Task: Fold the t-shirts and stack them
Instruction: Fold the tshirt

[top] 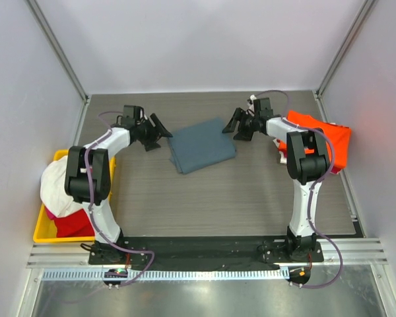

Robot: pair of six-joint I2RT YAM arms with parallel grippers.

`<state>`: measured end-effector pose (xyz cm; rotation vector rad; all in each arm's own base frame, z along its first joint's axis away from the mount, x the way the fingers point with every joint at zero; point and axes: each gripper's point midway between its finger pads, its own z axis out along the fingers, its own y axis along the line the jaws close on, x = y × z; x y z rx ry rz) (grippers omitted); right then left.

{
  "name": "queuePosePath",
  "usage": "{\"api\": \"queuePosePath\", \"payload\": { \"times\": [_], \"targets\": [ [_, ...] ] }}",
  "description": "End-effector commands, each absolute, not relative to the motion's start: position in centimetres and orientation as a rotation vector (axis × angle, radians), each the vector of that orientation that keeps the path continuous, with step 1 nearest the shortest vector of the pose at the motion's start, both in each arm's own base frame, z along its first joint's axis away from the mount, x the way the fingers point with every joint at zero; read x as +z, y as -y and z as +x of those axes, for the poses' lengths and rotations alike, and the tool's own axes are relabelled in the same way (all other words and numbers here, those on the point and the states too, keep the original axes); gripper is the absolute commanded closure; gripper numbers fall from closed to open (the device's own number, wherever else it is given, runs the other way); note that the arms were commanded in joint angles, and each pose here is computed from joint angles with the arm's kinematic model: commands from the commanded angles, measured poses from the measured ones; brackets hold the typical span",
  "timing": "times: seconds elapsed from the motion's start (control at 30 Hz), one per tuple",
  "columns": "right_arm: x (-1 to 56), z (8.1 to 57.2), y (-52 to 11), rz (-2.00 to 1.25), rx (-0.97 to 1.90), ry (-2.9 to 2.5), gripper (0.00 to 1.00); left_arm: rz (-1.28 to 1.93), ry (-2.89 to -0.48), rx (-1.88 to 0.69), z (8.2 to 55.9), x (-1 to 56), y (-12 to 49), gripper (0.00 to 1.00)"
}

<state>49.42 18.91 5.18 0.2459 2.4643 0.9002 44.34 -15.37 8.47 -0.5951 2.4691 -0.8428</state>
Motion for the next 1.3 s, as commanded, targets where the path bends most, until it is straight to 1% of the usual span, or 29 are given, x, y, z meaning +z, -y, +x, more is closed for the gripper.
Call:
{"api": "queuePosePath", "payload": {
  "times": [0.0,0.07,0.13,0.2,0.23,0.33,0.37,0.43,0.5,0.53,0.57,0.6,0.63,0.67,0.7,0.73,0.8,0.9,0.93,1.0,1.03,1.07,1.1,1.13,1.17,1.2,1.23,1.27],
  "targets": [
    [7.9,48.2,-20.0,0.150,0.957,-2.380,0.31,-0.506,-2.392,-0.827,43.7,10.7,15.5,0.27],
    [8.1,47.1,-20.1,0.144,0.955,-2.383,0.35,-0.494,-2.419,-0.829,42.4,9.9,15.8,0.29],
    [7.0,45.4,-19.8,0.159,0.952,-2.401,0.37,-0.480,-2.438,-0.828,41.1,9.5,16.3,0.29],
    [6.7,43.8,-19.7,0.159,0.962,-2.403,0.41,-0.457,-2.449,-0.815,40.2,9.1,16.6,0.30],
    [6.6,43.2,-19.7,0.162,0.961,-2.410,0.43,-0.441,-2.458,-0.812,39.4,8.9,17.0,0.30],
    [6.1,41.1,-19.6,0.165,0.977,-2.432,0.58,-0.400,-2.470,-0.817,38.1,8.7,17.8,0.31],
    [5.9,40.5,-19.5,0.172,0.976,-2.440,0.64,-0.387,-2.470,-0.819,37.8,8.6,17.9,0.31],
    [6.4,39.6,-19.5,0.162,0.983,-2.408,0.70,-0.366,-2.483,-0.823,37.1,8.2,18.3,0.33],
    [6.1,38.4,-19.3,0.178,0.983,-2.420,0.72,-0.354,-2.487,-0.830,36.7,8.1,18.5,0.34],
    [6.9,38.0,-19.4,0.167,0.989,-2.403,0.73,-0.352,-2.494,-0.833,36.2,7.9,18.5,0.34],
    [7.2,37.6,-19.4,0.166,0.994,-2.400,0.72,-0.347,-2.487,-0.834,36.0,8.2,18.5,0.35],
    [6.5,36.8,-19.1,0.183,0.972,-2.421,0.68,-0.346,-2.491,-0.833,35.6,8.1,18.5,0.35],
    [7.3,36.6,-18.7,0.191,0.951,-2.408,0.41,-0.341,-2.489,-0.835,35.4,8.2,18.6,0.36],
    [7.3,36.3,-18.4,0.200,0.930,-2.410,0.29,-0.329,-2.477,-0.842,35.2,8.7,18.7,0.36],
    [7.3,35.8,-18.0,0.209,0.909,-2.412,0.24,-0.317,-2.478,-0.851,34.8,8.9,19.0,0.36],
    [7.4,35.7,-17.4,0.216,0.862,-2.409,0.23,-0.308,-2.477,-0.861,34.6,9.1,19.2,0.38],
    [8.7,35.2,-16.8,0.209,0.811,-2.404,0.25,-0.275,-2.459,-0.887,34.1,10.4,20.1,0.40],
    [10.4,35.0,-17.1,0.152,0.734,-2.413,0.34,-0.242,-2.439,-0.915,33.6,12.2,21.8,0.46],
    [11.0,35.0,-17.6,0.132,0.738,-2.411,0.43,-0.249,-2.448,-0.922,33.3,12.4,22.2,0.50],
    [12.0,34.7,-19.6,0.080,0.781,-2.412,0.53,-0.233,-2.445,-0.936,33.1,13.2,23.5,0.57],
    [12.2,34.4,-20.6,0.052,0.809,-2.418,0.62,-0.241,-2.463,-0.934,32.9,12.8,23.9,0.62],
    [13.1,34.3,-22.2,0.014,0.858,-2.414,0.67,-0.246,-2.474,-0.948,32.7,12.8,24.6,0.64],
    [12.2,34.3,-23.1,0.002,0.870,-2.449,0.72,-0.246,-2.475,-0.951,32.9,12.8,25.0,0.67],
    [12.0,34.1,-23.8,-0.008,0.887,-2.464,0.81,-0.256,-2.501,-0.946,32.9,12.0,25.3,0.75],
    [12.5,34.1,-25.2,-0.028,0.939,-2.466,0.87,-0.266,-2.513,-0.957,32.9,11.8,25.7,0.79],
    [11.3,34.1,-25.8,-0.023,0.952,-2.501,0.92,-0.269,-2.518,-0.967,33.0,11.7,26.1,0.83],
    [10.9,34.1,-26.3,-0.025,0.973,-2.514,0.99,-0.279,-2.538,-0.962,33.1,11.0,26.3,0.89],
    [10.8,34.4,-26.9,-0.028,0.999,-2.508,0.99,-0.293,-2.544,-0.962,33.3,10.6,26.3,0.91]
  ]
}}
